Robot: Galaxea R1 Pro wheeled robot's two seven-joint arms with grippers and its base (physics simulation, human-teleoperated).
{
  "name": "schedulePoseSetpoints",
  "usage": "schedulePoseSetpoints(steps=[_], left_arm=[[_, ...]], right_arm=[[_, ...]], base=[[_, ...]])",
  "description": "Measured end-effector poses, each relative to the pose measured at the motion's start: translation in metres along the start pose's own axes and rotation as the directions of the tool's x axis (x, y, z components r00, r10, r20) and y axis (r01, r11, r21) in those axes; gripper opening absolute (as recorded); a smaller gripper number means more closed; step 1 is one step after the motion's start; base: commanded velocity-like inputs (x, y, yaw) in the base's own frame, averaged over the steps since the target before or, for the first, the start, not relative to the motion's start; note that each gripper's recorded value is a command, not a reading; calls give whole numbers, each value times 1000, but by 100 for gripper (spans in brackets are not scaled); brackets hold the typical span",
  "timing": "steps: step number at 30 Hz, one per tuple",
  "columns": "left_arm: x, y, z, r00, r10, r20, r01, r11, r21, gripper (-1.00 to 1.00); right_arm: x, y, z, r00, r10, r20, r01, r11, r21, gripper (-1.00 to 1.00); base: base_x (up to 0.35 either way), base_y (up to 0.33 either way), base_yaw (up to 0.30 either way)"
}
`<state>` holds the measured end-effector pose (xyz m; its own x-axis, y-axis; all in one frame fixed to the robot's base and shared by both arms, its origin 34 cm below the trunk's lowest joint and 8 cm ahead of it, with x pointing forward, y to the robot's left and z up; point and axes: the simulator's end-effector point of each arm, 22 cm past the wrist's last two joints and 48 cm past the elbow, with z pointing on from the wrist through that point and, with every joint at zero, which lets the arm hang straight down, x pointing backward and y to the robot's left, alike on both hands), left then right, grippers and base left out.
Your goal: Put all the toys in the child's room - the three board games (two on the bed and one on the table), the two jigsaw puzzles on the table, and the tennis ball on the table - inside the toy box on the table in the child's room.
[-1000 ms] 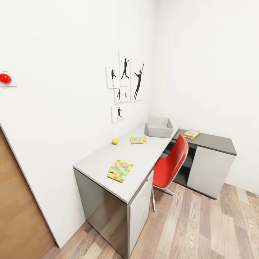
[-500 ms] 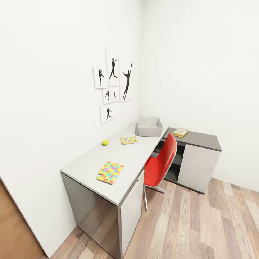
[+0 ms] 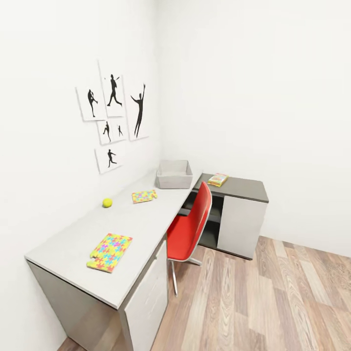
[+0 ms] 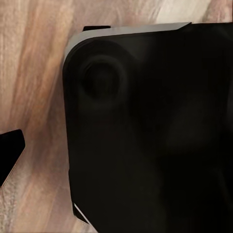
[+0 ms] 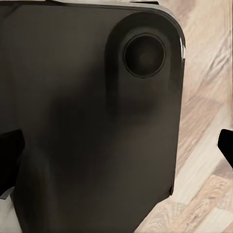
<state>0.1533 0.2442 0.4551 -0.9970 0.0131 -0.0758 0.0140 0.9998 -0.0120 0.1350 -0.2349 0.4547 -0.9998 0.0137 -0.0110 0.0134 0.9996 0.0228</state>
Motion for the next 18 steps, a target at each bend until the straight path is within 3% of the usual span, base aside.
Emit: schedulePoseSetpoints(steps=[18], left_arm=[[0,-2,0,1000,1,0,-1,1000,2,100]], right_arm=[[0,0,0,1000,0,-1,0,1000,1,100]], base=[[234,-255,-287]])
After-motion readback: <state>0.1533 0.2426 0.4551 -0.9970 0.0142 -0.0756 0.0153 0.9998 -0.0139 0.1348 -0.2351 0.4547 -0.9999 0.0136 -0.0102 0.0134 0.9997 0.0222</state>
